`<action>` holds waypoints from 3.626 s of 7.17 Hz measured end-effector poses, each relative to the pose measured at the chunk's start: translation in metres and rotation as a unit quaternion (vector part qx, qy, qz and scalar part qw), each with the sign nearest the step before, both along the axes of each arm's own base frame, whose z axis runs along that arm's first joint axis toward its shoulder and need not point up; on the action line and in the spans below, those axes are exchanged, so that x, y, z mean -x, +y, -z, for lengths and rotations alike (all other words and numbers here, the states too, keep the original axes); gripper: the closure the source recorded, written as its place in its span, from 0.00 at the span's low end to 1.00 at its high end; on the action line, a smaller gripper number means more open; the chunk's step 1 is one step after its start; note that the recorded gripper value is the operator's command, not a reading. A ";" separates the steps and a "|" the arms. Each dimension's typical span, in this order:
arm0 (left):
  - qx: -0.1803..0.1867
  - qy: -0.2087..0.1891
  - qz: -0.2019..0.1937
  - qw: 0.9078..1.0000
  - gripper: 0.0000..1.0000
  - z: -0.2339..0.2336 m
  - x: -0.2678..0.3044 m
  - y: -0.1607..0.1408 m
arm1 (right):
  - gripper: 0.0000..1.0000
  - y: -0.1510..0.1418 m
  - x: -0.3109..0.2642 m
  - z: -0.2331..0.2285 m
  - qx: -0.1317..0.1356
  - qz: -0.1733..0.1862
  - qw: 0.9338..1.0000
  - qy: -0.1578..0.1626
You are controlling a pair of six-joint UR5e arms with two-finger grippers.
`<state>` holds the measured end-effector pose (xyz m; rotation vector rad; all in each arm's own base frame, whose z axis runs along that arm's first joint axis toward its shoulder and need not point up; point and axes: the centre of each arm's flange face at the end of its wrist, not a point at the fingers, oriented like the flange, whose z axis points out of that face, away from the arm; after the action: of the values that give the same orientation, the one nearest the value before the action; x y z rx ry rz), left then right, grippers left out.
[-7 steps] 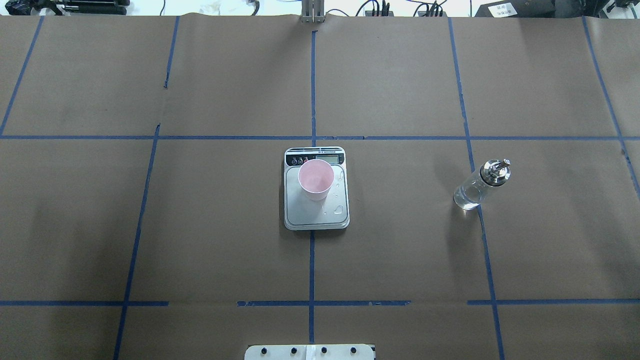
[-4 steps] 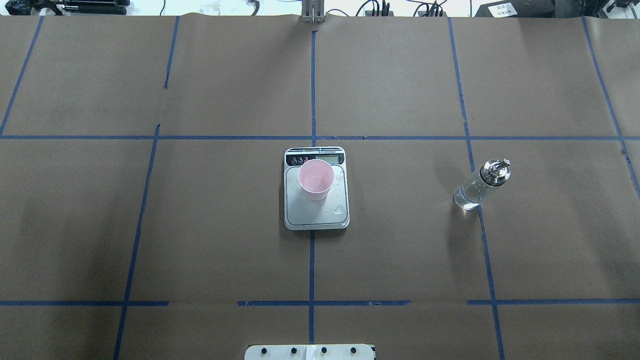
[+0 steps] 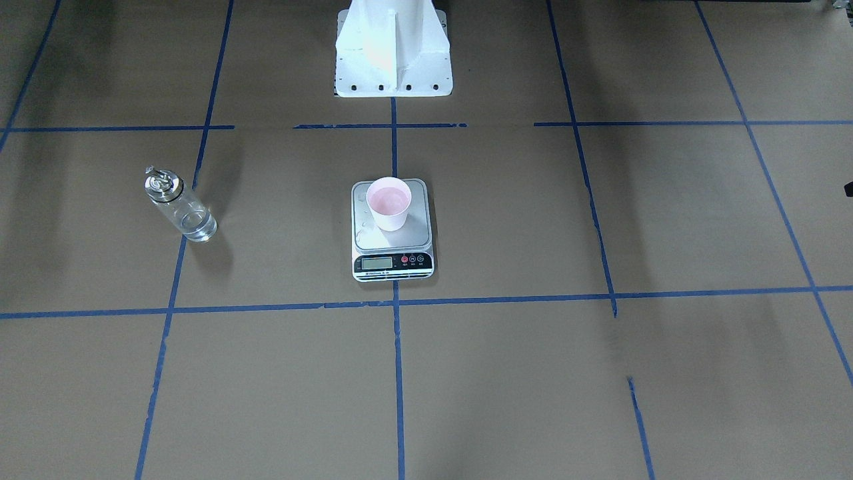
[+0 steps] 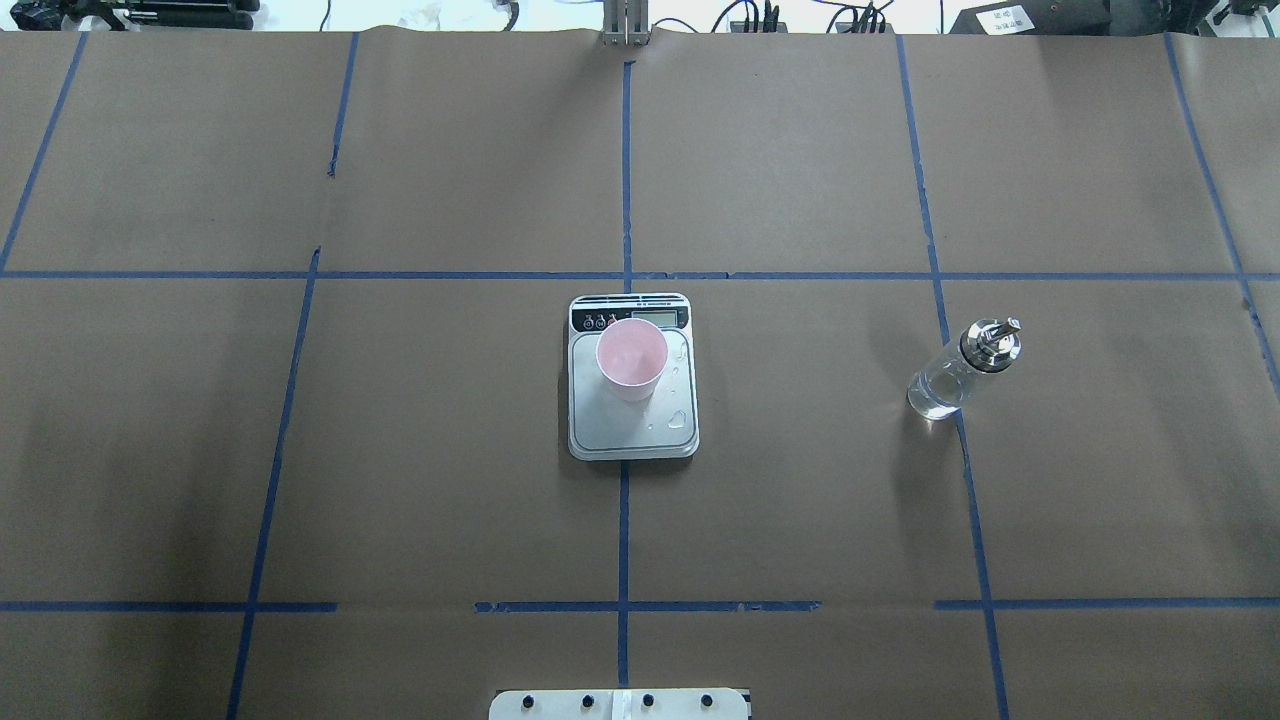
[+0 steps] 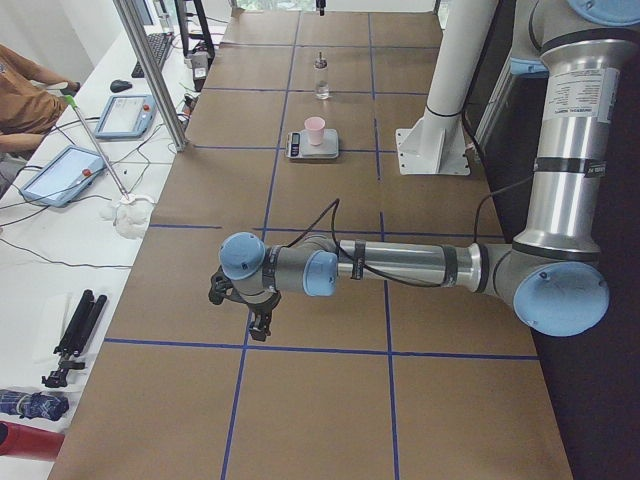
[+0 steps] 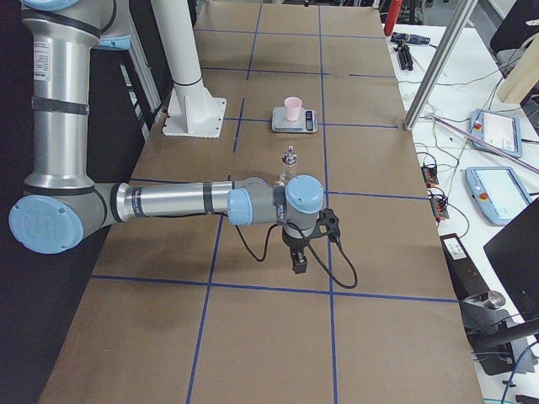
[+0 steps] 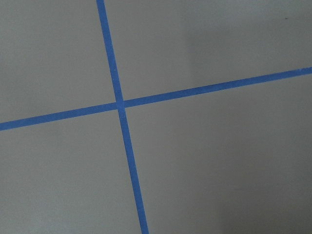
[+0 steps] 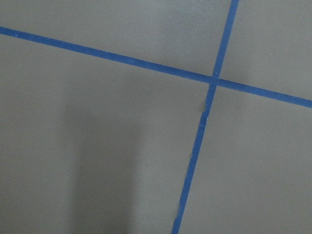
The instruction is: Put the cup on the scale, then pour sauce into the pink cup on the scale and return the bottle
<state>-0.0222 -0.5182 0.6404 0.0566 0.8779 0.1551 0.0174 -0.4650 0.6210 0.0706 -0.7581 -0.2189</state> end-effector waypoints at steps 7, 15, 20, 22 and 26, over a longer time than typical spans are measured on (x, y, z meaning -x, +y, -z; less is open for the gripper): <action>-0.038 -0.046 0.033 0.998 0.00 0.009 0.034 -0.014 | 0.00 -0.030 0.000 -0.009 0.020 -0.001 1.000 0.022; -0.058 -0.045 0.032 0.997 0.00 0.027 0.034 -0.009 | 0.00 -0.031 0.002 -0.001 0.014 0.000 1.000 0.011; -0.055 -0.046 0.032 0.997 0.00 0.025 0.033 -0.009 | 0.00 -0.031 0.002 0.004 0.009 -0.001 1.000 0.012; -0.055 -0.047 0.032 0.997 0.00 0.024 0.033 -0.009 | 0.00 -0.031 0.002 0.003 0.009 0.000 1.000 0.012; -0.056 -0.047 0.032 0.997 0.00 0.024 0.033 -0.010 | 0.00 -0.031 0.002 0.001 0.010 0.000 1.000 0.011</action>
<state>-0.0551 -0.5278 0.6161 0.1796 0.7719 0.1462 0.0155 -0.4958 0.6196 0.0496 -0.7375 -0.2111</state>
